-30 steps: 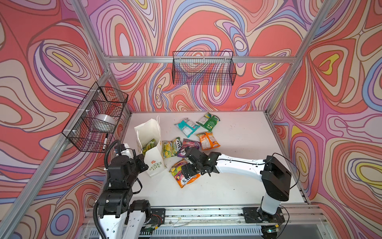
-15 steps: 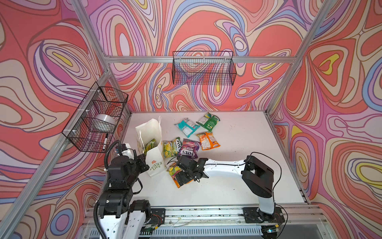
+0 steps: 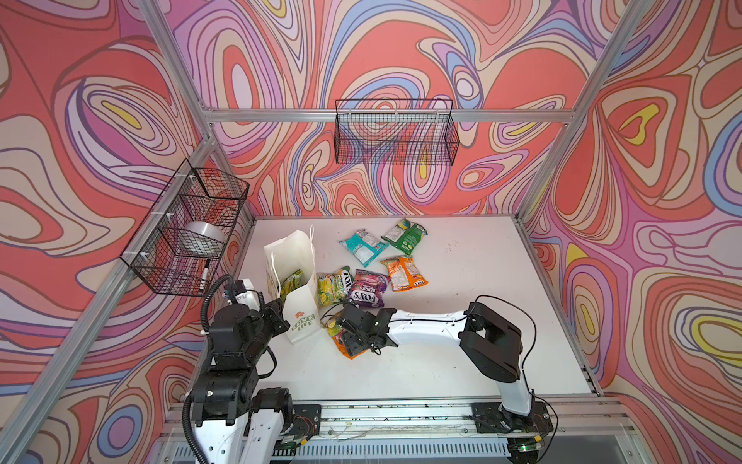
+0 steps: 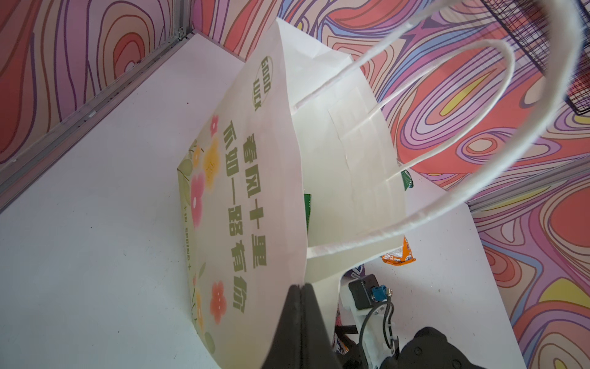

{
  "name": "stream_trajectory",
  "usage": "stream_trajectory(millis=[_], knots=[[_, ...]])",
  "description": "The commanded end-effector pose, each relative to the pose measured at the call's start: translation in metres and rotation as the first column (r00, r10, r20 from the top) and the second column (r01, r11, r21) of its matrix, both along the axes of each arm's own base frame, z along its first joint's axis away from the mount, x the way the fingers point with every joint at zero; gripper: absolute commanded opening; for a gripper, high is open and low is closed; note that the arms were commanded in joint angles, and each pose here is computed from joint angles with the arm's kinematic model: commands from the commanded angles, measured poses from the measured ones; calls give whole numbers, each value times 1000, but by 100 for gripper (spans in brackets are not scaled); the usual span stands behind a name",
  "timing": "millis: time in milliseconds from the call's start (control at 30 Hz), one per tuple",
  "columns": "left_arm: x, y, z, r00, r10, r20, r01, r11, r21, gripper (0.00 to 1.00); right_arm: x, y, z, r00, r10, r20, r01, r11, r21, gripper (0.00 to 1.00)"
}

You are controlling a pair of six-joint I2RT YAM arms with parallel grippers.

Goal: Place the snacks into the paper bag
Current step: Pick up the snack at the center of the table.

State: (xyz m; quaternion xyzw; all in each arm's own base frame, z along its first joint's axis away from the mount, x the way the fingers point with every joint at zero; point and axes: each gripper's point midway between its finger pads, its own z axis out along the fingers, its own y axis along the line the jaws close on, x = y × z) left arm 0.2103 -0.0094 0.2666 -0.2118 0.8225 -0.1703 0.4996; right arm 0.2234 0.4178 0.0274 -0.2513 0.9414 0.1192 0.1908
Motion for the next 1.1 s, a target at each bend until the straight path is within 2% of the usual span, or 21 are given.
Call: stream_trajectory(millis=[0, 133, 267, 467, 633, 800, 900, 1067], knots=[[0, -3, -6, 1000, -18, -9, 18, 1000, -17, 0, -9, -28, -22, 999, -24, -27, 22, 996, -87, 61], [2, -4, -4, 1000, -30, -1, 30, 999, -33, 0, -9, -26, -19, 999, -16, -31, 13, 996, -90, 43], [3, -5, -5, 999, -34, 1, 34, 999, -41, 0, -12, -25, -10, 998, -16, -58, 10, 995, -104, 33], [12, -12, -15, 995, -79, -59, 76, 995, -63, 0, -11, -23, 11, 997, -49, -66, 43, 995, -91, 27], [11, -10, -15, 996, -68, -59, 65, 996, -54, 0, -13, -28, 18, 992, -108, -70, 104, 993, -57, 19], [9, -10, -15, 996, -69, -55, 66, 997, -49, 0, -7, -39, 47, 981, -193, -9, 193, 980, 54, 9], [6, -12, -12, 996, -81, -48, 78, 996, -50, 0, -3, -49, 74, 971, -237, 40, 229, 963, 139, 9], [1, -9, -5, 998, -62, -5, 62, 997, -34, 0, 4, -68, 106, 949, -292, 117, 270, 947, 171, 6]])
